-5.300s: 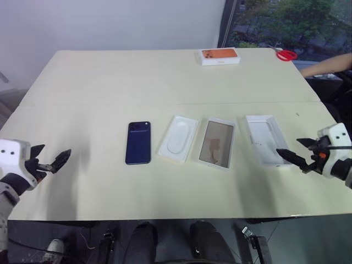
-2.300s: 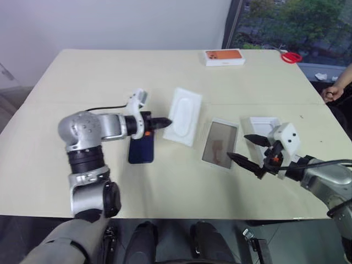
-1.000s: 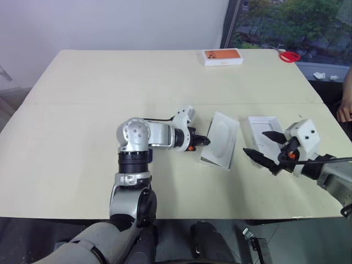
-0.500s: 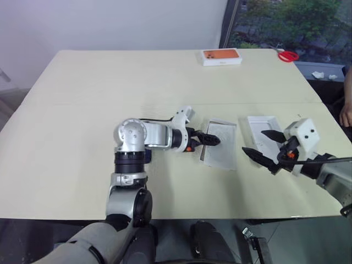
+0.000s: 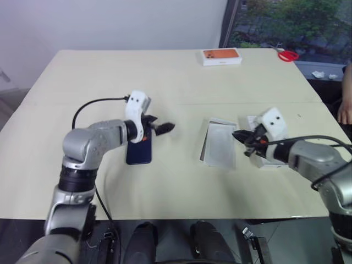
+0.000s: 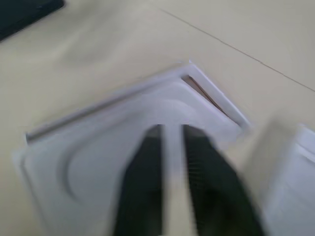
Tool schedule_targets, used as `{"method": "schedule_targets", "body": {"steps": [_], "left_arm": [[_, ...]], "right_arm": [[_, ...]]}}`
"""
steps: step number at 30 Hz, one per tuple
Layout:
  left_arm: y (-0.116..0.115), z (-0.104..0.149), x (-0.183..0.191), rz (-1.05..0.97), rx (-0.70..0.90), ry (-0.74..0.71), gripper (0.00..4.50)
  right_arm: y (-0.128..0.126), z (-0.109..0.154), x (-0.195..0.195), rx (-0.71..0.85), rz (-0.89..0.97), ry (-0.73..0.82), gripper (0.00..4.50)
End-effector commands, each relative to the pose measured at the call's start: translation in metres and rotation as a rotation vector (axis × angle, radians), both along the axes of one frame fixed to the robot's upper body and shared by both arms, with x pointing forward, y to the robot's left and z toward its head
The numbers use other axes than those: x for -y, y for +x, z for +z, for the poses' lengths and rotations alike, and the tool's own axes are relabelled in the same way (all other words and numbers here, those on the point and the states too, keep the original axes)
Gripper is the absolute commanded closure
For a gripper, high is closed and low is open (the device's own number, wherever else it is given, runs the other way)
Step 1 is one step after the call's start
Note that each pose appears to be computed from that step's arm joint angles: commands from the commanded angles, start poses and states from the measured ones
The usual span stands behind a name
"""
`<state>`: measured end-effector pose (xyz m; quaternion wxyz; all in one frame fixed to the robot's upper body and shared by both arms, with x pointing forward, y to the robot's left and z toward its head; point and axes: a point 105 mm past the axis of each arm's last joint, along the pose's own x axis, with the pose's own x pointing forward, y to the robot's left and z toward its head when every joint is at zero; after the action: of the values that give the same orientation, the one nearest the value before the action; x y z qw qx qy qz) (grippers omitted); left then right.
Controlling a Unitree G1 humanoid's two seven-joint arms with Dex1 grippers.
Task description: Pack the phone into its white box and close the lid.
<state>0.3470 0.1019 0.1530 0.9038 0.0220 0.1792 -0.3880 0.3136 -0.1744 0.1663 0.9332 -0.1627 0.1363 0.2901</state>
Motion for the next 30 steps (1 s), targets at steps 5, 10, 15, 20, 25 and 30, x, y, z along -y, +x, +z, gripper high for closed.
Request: {"method": "schedule_targets", "body": {"steps": [5,10,15,20,25,30], "left_arm": [[-0.039,0.004,0.0,-0.322,0.276,0.089,0.0],[-0.055,0.001,-0.004,-0.395,0.304,0.082,0.0],[-0.064,0.001,-0.006,-0.424,0.295,0.061,0.0],[-0.062,-0.001,-0.007,-0.407,0.29,0.058,0.0],[-0.062,-0.001,-0.006,-0.407,0.29,0.055,0.0],[-0.062,-0.001,-0.006,-0.407,0.29,0.055,0.0]], "right_arm": [[0.037,-0.016,-0.014,-0.024,-0.084,-0.158,4.48],[0.046,-0.027,-0.012,-0.054,-0.102,-0.194,4.48],[0.055,-0.036,-0.015,-0.073,-0.11,-0.197,4.48],[0.067,-0.037,-0.021,-0.063,-0.144,-0.155,4.48],[0.073,-0.037,-0.023,-0.051,-0.167,-0.134,4.48],[0.074,-0.037,-0.023,-0.05,-0.167,-0.134,4.48]]}}
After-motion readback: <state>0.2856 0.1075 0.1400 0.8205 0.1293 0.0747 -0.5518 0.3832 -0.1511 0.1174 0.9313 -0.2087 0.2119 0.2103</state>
